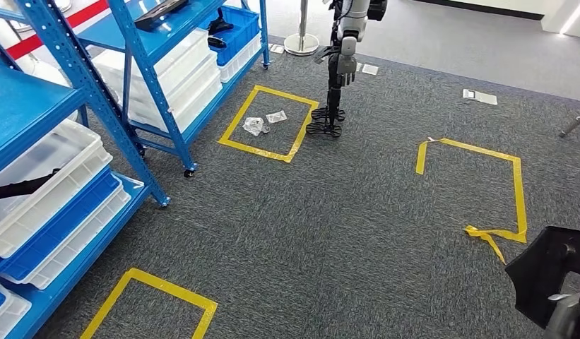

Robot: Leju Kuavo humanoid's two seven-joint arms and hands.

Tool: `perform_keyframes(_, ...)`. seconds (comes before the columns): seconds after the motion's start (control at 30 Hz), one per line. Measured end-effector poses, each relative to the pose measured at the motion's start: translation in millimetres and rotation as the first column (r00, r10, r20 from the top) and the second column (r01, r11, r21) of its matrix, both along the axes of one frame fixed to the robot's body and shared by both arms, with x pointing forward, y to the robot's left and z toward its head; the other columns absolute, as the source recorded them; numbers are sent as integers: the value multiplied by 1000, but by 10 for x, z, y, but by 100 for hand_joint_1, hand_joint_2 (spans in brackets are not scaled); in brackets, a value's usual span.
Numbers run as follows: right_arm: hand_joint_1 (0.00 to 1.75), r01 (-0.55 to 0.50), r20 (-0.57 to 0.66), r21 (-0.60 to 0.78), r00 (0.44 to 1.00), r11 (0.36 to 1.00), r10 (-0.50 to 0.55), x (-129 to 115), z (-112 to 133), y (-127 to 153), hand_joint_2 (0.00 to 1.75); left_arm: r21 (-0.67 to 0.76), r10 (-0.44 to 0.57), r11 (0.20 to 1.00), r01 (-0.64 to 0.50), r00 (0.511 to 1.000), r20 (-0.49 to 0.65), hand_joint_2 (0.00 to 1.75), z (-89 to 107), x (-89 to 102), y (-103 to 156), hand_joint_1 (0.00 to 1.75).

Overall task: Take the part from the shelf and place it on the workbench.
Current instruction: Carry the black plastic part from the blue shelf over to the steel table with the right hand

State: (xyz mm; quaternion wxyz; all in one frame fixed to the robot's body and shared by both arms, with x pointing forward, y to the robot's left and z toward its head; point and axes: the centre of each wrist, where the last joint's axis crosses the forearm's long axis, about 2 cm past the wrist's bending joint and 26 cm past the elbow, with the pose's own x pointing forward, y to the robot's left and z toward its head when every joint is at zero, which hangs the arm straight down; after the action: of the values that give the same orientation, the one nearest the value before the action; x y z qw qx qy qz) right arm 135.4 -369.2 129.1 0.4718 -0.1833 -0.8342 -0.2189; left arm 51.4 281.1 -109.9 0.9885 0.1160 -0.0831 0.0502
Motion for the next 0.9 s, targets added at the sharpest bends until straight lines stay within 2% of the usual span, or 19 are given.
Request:
perform_keyframes(0.17, 175, -12, 2, -9, 1000, 1000, 12, 58, 20, 11, 175, 26, 34, 999, -34, 999, 2, 175, 6, 15, -54, 0)
perform_keyframes(0.27, 175, -19, 33, -21, 999, 1000, 20, 314, 87, 174, 175, 49, 68, 997, -67, 998, -11, 175, 16, -15, -248, 0)
perform_keyframes(0.43, 175, -100, 56, 7, 993, 995, 100, 758, 139, 550, 175, 57, 117, 992, -114, 992, -49, 175, 43, -51, -517, 0)
perform_keyframes(0.77, 175, -199, 89, 25, 976, 980, 197, 1217, 216, 820, 175, 46, 140, 990, -136, 986, -87, 175, 61, -44, -642, 0)
perform_keyframes(0.9, 175, -212, 75, 30, 975, 977, 209, 1276, 181, 849, 175, 46, 144, 989, -140, 985, -92, 175, 61, -51, -644, 0)
